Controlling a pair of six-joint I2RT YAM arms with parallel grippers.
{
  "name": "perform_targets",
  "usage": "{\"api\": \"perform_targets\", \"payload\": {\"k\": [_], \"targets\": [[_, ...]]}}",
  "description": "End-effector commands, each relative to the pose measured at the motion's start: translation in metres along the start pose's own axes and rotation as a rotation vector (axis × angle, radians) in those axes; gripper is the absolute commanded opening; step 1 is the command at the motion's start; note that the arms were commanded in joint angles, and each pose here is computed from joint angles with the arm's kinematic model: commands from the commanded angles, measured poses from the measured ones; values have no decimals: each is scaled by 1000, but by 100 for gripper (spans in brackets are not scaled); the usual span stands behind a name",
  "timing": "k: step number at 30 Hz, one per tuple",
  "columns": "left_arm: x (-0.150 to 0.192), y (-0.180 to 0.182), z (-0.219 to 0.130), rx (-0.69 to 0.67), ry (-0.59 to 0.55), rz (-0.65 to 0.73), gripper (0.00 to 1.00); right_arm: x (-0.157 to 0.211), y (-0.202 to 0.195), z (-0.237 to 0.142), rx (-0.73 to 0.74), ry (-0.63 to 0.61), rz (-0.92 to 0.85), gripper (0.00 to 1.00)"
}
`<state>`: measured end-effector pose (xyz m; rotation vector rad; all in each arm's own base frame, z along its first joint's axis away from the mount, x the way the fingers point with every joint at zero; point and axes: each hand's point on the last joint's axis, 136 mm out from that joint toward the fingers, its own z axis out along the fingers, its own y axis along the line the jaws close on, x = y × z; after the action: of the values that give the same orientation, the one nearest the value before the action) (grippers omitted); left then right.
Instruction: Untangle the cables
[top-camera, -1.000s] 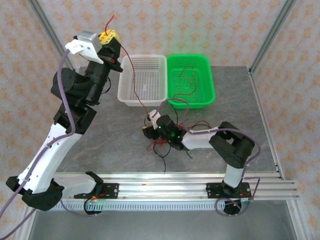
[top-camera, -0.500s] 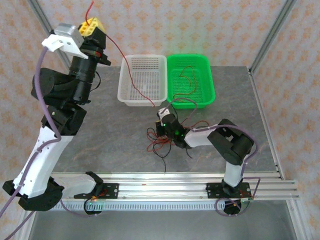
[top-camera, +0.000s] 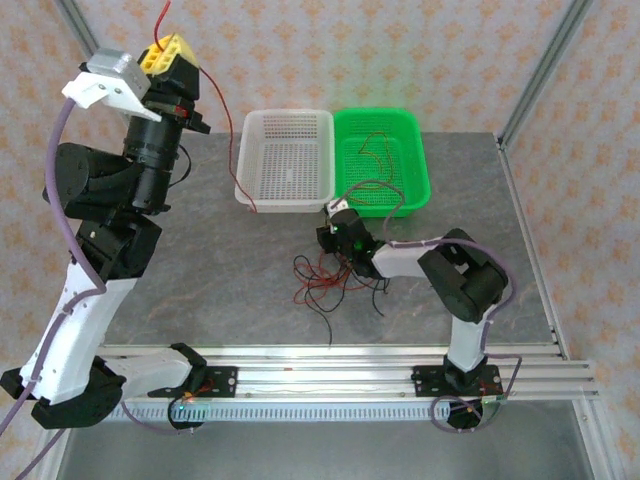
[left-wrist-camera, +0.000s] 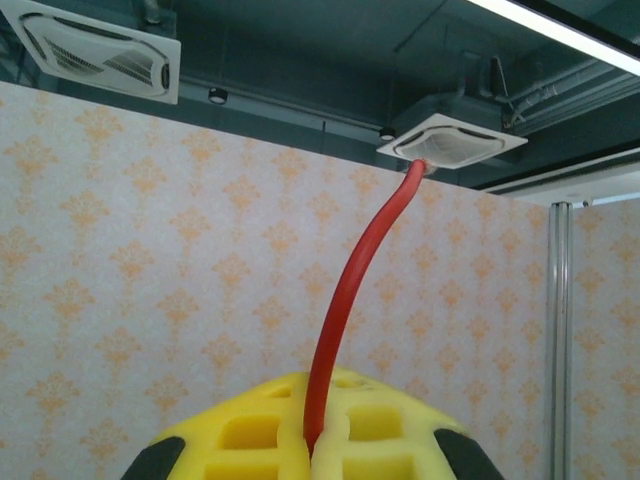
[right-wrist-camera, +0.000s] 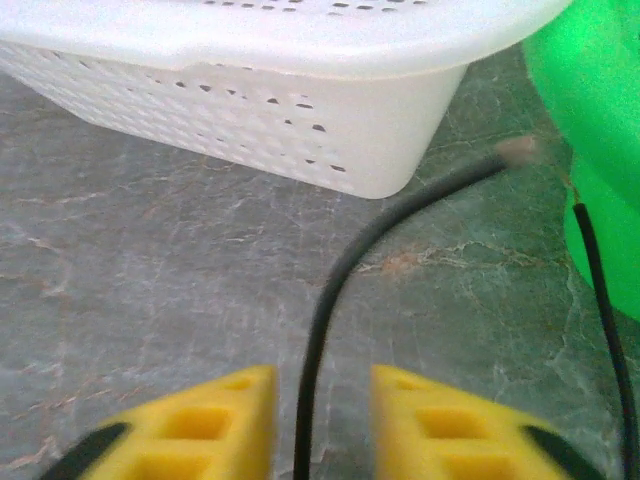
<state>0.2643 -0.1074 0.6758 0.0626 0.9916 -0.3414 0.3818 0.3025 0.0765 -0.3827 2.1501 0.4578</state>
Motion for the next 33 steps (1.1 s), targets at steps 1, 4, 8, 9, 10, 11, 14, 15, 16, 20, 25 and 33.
{"api": "perform_targets", "payload": {"k": [1,4,8,9,10,11,14,15,16,20,25,33], "targets": [[7,-10,6,51,22,-31,0,-17,14,-38,-73,-30,16,59],[17,-16,15,73,30,-55,0,-29,13,-72,-80,-66,14,68],[36,-24,29,102,37,-79,0,-43,-3,-118,-8,-103,29,73],[39,-27,32,110,33,-85,0,-45,-9,-129,20,-108,38,73],[45,-30,37,123,29,-92,0,-46,-15,-139,47,-103,53,73],[50,-34,41,139,21,-99,0,-47,-19,-148,65,-103,66,73],[65,-45,55,184,-19,-129,0,-44,-28,-171,98,-104,125,73],[69,-49,60,199,-32,-141,0,-43,-30,-176,103,-105,142,74],[74,-53,67,211,-45,-155,0,-41,-33,-181,109,-106,164,76],[103,-65,93,247,-73,-191,0,-33,-41,-193,127,-119,229,80],[151,-81,124,294,-112,-221,0,-21,-45,-194,135,-104,259,80],[252,-98,169,327,-75,-304,0,-3,-48,-188,134,-78,294,79]]}}
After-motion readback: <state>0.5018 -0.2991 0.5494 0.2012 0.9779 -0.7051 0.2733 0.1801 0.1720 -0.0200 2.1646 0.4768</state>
